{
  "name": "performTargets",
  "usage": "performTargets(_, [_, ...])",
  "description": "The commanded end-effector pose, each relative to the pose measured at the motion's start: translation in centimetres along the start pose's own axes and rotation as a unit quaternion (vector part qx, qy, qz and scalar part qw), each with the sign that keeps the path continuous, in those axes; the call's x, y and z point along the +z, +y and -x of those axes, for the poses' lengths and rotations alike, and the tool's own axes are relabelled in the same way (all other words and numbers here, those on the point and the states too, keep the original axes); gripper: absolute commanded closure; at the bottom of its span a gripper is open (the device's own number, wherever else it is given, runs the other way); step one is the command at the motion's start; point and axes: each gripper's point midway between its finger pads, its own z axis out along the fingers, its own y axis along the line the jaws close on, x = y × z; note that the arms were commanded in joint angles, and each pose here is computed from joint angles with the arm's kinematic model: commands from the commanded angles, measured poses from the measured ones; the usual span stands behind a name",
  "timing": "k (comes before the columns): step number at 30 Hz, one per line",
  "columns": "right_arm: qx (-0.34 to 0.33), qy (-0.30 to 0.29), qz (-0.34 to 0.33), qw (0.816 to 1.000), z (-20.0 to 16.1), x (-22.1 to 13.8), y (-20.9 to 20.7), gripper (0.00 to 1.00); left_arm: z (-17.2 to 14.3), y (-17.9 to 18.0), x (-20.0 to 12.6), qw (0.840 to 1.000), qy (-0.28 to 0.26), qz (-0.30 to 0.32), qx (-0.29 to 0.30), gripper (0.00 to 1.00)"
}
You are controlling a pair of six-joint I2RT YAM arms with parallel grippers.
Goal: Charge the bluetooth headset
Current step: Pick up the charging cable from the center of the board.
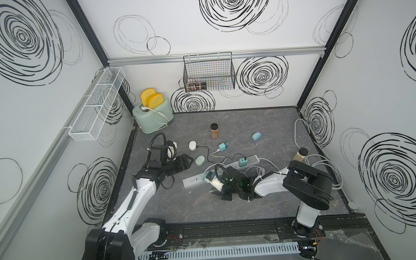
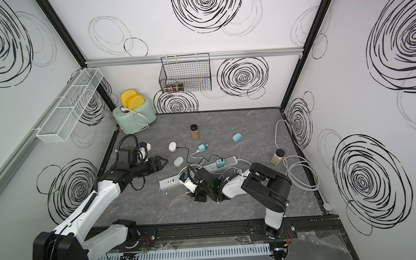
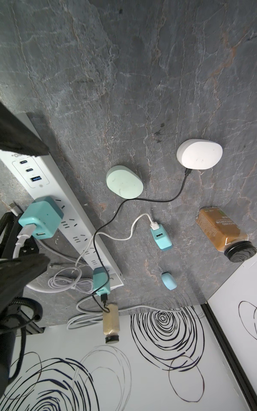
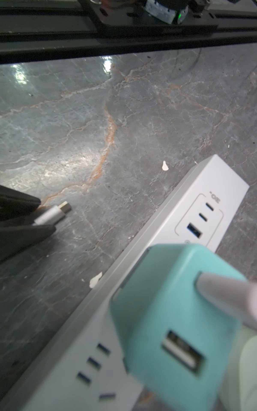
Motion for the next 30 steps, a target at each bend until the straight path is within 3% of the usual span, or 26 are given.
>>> performTargets(1, [-0.004,-0.015,0.005,1.0,0.4,0.3,-0.1,0.86,0.5,0.1,-0.1,1.0,-0.009,-0.002,0.009,0.27])
performTargets(7, [0.009,-0.021,0.006,1.0,-0.1,0.1,-0.4,0.86,0.7,0.7,0.3,1.0,-0.007,0.01,0.006,0.27])
performTargets(14, [0.022,-0.045,0.01,0.999,0.1,-1.2,-0.6,0.96,1.5,1.4,0.5,0.999,-0.01,0.035,0.008,0.27])
performTargets(23, [0.077,-0.124,-0.041,0.988,3.9,-7.9,-2.2,0.99,2.1,3.8,1.4,0.99,0.01,0.134,0.044,0.27])
performTargets(26, [0.093,-0.119,-0.057,0.987,3.3,-9.0,-2.8,0.99,1.9,3.5,1.7,0.99,0.012,0.131,0.045,0.27])
performTargets(30, [0.125,-0.166,-0.078,0.975,4.2,-12.1,-3.8,1.0,2.2,2.2,1.8,0.991,0.008,0.12,0.064,0.27])
